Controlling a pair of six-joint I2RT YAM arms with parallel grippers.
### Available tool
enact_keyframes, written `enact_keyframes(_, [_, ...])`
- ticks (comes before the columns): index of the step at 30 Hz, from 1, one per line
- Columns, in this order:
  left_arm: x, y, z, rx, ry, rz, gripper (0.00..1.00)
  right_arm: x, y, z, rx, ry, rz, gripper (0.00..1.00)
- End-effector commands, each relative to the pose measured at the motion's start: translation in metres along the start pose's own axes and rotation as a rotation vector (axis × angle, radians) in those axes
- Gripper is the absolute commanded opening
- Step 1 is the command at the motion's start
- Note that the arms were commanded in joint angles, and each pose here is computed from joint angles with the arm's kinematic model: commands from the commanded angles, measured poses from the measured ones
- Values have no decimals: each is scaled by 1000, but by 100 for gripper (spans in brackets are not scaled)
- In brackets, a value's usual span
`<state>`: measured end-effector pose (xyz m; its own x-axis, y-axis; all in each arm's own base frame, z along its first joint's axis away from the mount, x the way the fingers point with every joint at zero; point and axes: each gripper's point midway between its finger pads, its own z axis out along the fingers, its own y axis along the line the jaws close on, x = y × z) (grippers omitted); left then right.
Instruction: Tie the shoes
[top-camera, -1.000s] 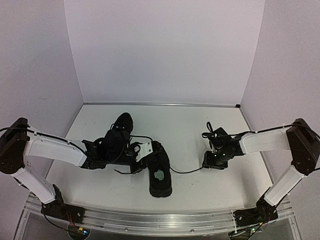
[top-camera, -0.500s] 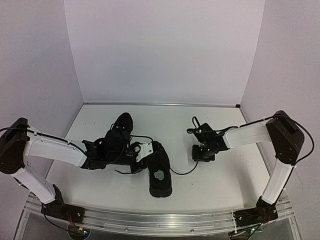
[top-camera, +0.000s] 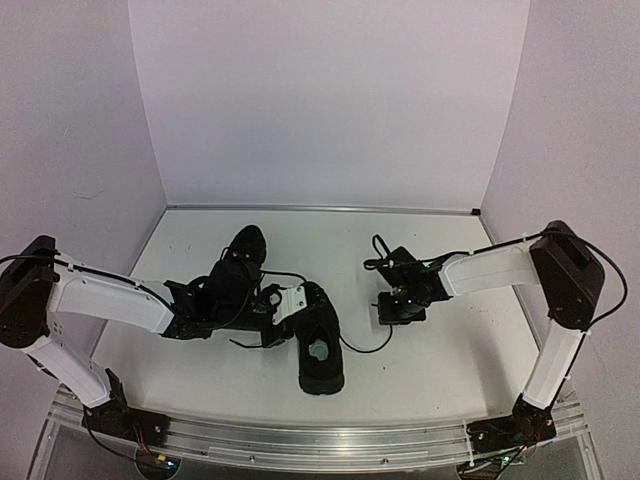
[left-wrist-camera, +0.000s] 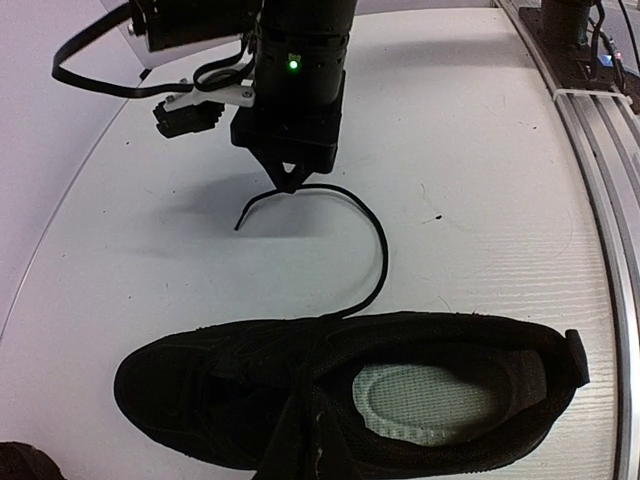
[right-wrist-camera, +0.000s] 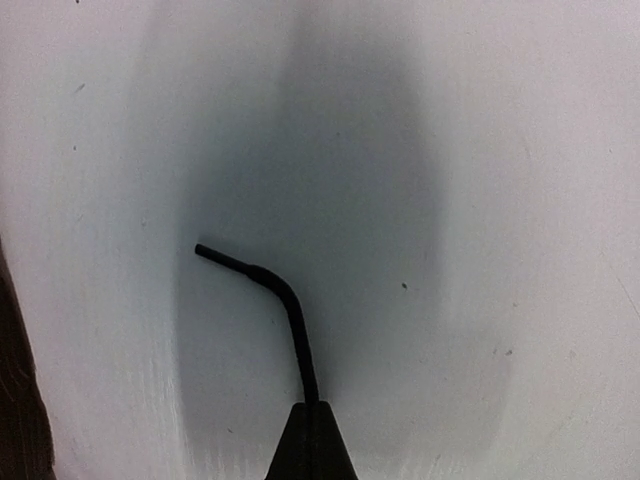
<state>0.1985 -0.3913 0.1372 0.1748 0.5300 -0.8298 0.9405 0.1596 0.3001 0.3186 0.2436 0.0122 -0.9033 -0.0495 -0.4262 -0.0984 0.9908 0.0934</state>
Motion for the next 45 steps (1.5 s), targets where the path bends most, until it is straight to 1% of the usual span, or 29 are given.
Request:
enact_keyframes(1, [-23,10,-3,-42,-64,51,0,-42,25,-61,-118,-114,-48,0])
enact_keyframes(4, [-25,10,-3,-43,-75,60,0,-82,57,-100,-239,-206,-74,0])
enact_keyframes(8, [-29,11,-5,-57,-103,68,0,-119,96,-136,-390,-276,-104,0])
enact_keyframes(11, [-30,12,-9,-68,-121,79,0,-139,130,-153,-523,-304,-116,0])
enact_keyframes(16, [-32,11,-12,-69,-125,109,0,-159,188,-166,-671,-320,-165,0])
enact_keyframes(21, [-32,12,-17,-83,-126,132,0,-165,253,-192,-810,-348,-241,0])
enact_keyframes(25, [-31,11,-18,-85,-119,147,0,-158,295,-200,-919,-318,-281,0])
enact_keyframes(29, [-33,12,-21,-91,-123,153,0,-145,324,-208,-994,-291,-310,0])
enact_keyframes(34, [-32,10,-21,-85,-120,160,0,-129,342,-212,-1054,-239,-324,1])
enact_keyframes(35, [-31,10,-21,-86,-119,159,0,-124,344,-211,-1065,-218,-326,7])
enact_keyframes(37, [-31,9,-21,-86,-118,158,0,-114,342,-205,-1067,-177,-332,26])
enact_keyframes(38, [-31,9,-21,-87,-118,158,0,-113,339,-206,-1059,-176,-333,38])
enact_keyframes(41, [-29,9,-20,-86,-115,155,0,-111,317,-210,-991,-203,-342,58])
enact_keyframes(44, [-29,9,-20,-87,-113,153,0,-113,285,-221,-929,-237,-337,69])
enact_keyframes(45, [-29,9,-20,-88,-112,152,0,-114,272,-222,-903,-243,-328,71])
